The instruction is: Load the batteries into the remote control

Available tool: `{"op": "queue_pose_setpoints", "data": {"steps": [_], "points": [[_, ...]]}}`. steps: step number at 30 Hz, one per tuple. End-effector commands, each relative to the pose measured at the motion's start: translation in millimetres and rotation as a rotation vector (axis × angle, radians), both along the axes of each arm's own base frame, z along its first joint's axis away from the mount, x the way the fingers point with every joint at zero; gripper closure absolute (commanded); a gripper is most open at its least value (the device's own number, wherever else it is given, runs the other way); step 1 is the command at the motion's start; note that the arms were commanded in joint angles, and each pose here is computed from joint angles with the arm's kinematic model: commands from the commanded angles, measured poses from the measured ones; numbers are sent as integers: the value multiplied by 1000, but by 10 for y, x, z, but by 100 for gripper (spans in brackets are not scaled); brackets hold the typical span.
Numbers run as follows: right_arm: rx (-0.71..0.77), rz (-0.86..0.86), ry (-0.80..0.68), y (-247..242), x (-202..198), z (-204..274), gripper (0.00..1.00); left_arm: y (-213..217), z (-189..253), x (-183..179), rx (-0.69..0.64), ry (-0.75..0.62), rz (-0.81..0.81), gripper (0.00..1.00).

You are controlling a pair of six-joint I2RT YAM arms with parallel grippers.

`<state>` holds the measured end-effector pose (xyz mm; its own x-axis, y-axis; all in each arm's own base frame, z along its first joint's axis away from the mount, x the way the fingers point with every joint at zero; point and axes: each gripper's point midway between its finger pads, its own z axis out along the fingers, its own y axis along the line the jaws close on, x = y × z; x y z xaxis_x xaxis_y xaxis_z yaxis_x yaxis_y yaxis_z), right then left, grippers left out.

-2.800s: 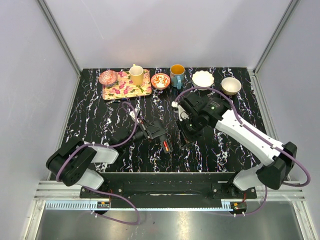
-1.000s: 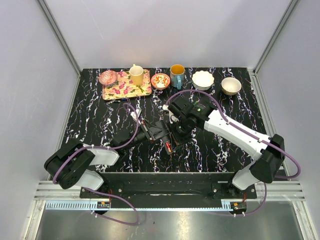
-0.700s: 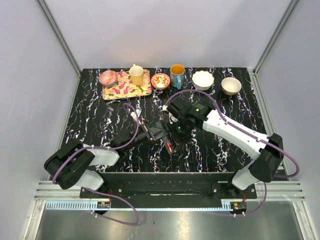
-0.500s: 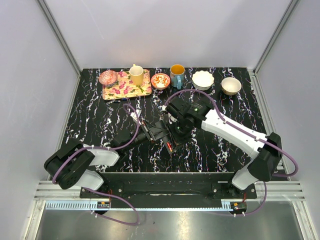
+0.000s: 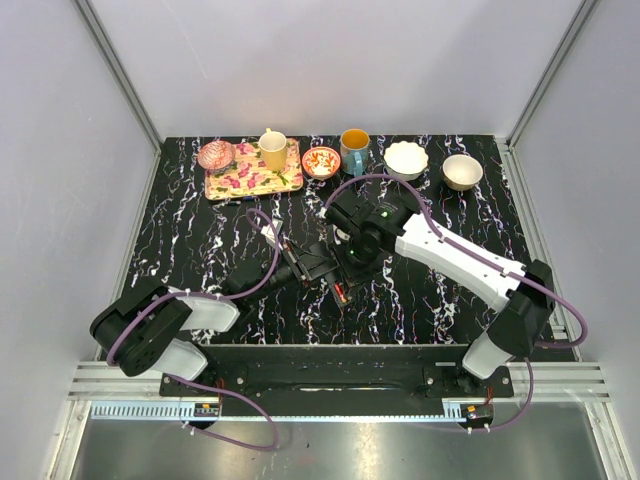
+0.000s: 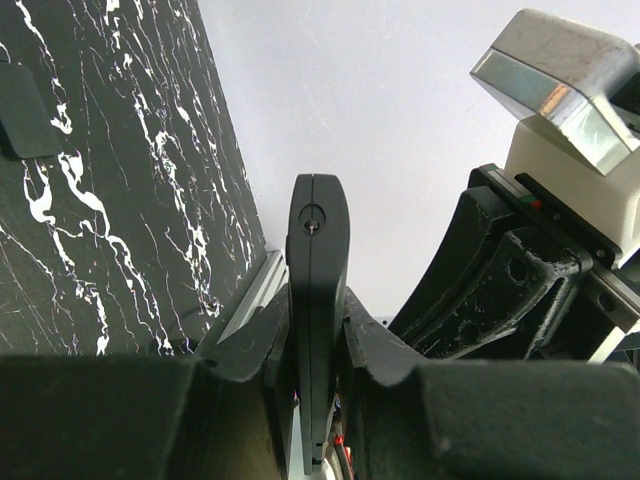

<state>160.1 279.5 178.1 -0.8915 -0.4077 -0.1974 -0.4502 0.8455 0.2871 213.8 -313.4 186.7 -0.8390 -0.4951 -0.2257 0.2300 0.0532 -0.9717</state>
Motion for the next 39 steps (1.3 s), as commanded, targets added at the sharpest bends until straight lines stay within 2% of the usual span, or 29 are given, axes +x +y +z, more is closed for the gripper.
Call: {"op": "queue_pose_setpoints", "data": {"steps": [1, 3, 8, 11, 28, 39], "points": [[-56, -36, -106, -36, 278, -36, 100, -13, 610, -239, -183, -161, -91, 100], [-68, -36, -106, -49, 278, -66, 100, -9, 612, -240, -185, -161, -90, 100], [-75, -40, -109, -63, 283, -65, 83, -3, 612, -237, -189, -158, -87, 100], [-73, -42, -118, -67, 294, -43, 78, 1, 620, -228, -192, -155, -81, 100], [-9, -69, -129, 25, 313, 112, 64, -21, 539, -207, -186, -132, -80, 100], [65, -86, -176, 151, 405, 371, 58, -28, 516, -210, -182, -129, -77, 100]]}}
